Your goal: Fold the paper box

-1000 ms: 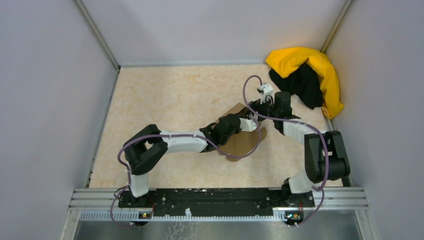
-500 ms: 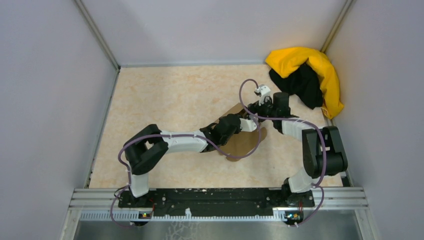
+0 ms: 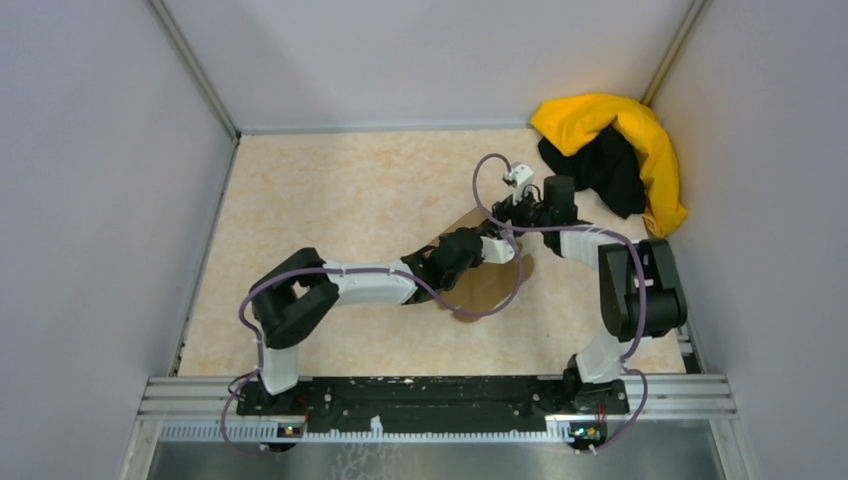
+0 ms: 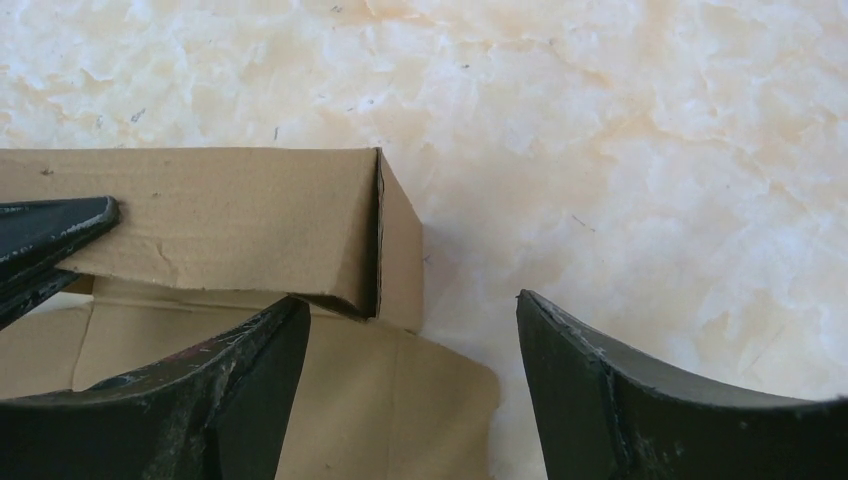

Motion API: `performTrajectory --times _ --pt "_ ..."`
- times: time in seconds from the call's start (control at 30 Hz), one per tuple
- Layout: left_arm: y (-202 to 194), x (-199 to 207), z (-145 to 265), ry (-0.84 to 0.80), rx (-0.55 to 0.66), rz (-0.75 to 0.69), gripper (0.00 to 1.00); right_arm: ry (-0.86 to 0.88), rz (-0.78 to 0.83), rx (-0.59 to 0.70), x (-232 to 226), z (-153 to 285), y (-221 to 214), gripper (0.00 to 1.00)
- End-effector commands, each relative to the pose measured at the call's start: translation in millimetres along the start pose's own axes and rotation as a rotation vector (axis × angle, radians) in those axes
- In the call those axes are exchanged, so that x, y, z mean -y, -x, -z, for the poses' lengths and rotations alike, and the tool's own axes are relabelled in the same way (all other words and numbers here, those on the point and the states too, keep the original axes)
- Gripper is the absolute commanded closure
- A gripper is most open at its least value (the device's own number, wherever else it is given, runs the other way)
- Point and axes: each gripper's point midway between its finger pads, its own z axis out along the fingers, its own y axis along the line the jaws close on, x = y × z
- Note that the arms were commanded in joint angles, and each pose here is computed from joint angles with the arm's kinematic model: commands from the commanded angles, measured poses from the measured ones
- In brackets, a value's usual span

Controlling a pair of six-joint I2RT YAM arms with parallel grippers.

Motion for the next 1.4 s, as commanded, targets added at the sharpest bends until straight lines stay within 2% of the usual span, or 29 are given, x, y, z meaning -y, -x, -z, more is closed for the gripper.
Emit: performTrajectory --times 0.0,0.23,0.53,0.8,1.0,1.37 --pt "-27.1 53.4 -5.2 -0.185 -0.056 -0.031 1.00 0.043 0.080 0.057 5.5 -8.9 26.2 0.26" --pt "-27.6 54.6 -6.6 -0.198 -0.056 -0.023 1.00 0.087 0.084 0.027 6.5 -18.7 22.5 0.32" --pt "-29.3 55.2 -8.7 -0.202 -0.061 -0.018 1.00 0.072 0.091 0.016 8.3 -23.0 18.4 0.58" --pt "-23.1 45.6 -8.3 -0.184 -0.052 0.014 0.99 -0.030 0.057 0.027 14.7 -14.8 28.7 0.71" --pt "-14.2 38.1 -7.6 -0.190 -0.034 0.052 0.97 -0.098 0.010 0.073 12.1 -10.7 43.6 0.74" --pt "-8.8 37.3 -7.2 -0.214 -0.024 0.106 0.95 -0.245 0.020 -0.065 11.0 -31.4 30.7 0.80"
